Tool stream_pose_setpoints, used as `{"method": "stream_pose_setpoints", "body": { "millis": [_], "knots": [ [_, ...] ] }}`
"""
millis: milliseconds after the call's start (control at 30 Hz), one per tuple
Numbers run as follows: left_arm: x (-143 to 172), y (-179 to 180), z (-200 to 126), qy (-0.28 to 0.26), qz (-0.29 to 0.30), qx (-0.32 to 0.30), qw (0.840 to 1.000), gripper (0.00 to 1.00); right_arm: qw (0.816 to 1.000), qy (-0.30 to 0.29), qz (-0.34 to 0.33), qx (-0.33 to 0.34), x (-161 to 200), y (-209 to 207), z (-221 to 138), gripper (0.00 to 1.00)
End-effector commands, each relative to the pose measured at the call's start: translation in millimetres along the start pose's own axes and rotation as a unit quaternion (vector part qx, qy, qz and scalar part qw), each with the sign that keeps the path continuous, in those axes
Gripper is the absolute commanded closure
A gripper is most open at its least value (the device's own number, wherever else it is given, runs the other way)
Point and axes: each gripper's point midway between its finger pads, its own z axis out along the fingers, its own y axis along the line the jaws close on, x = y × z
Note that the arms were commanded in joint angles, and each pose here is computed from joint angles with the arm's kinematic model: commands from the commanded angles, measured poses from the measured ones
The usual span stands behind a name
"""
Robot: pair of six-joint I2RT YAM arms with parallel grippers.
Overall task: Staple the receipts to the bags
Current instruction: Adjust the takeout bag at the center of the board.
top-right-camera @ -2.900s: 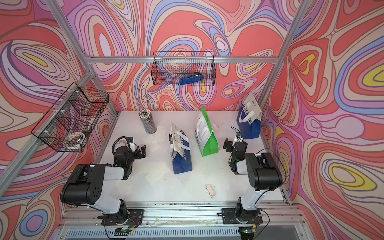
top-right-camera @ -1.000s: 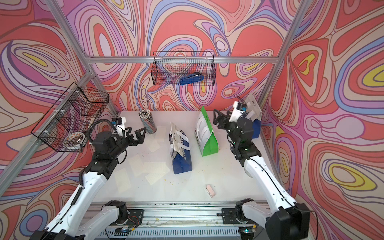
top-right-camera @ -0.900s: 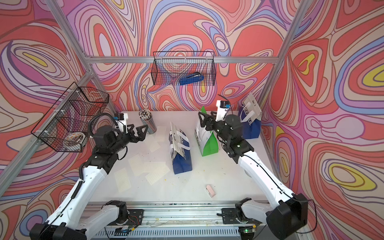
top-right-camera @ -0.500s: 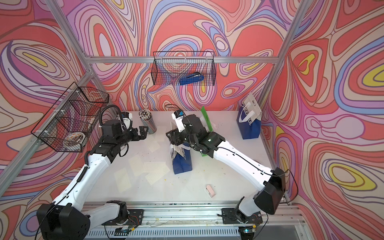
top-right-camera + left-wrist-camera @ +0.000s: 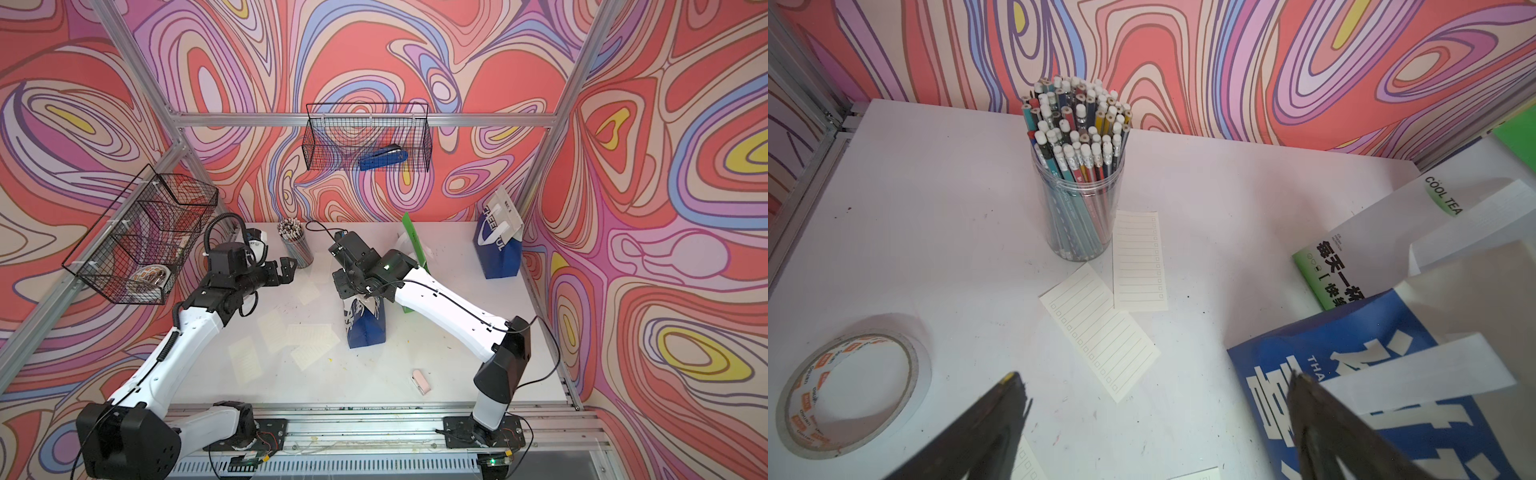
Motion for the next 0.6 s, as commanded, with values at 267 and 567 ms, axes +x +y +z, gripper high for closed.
{"method": "stream_pose_setpoints", "body": {
  "millis": [267,567],
  "knots": [
    [-1.6,0.8,-4.7,-0.02,0.002,-0.001,1.0,0.0,0.996,-0.002,-0.009,0.085,-11.0,-31.2,-25.6,0.49],
    [-0.8,-3.0,-4.6,-0.016,0.002,0.009,1.0,0.0,0.998,0.02,0.014,0.052,0.0,-16.1,-2.8,0.42]
  ]
}}
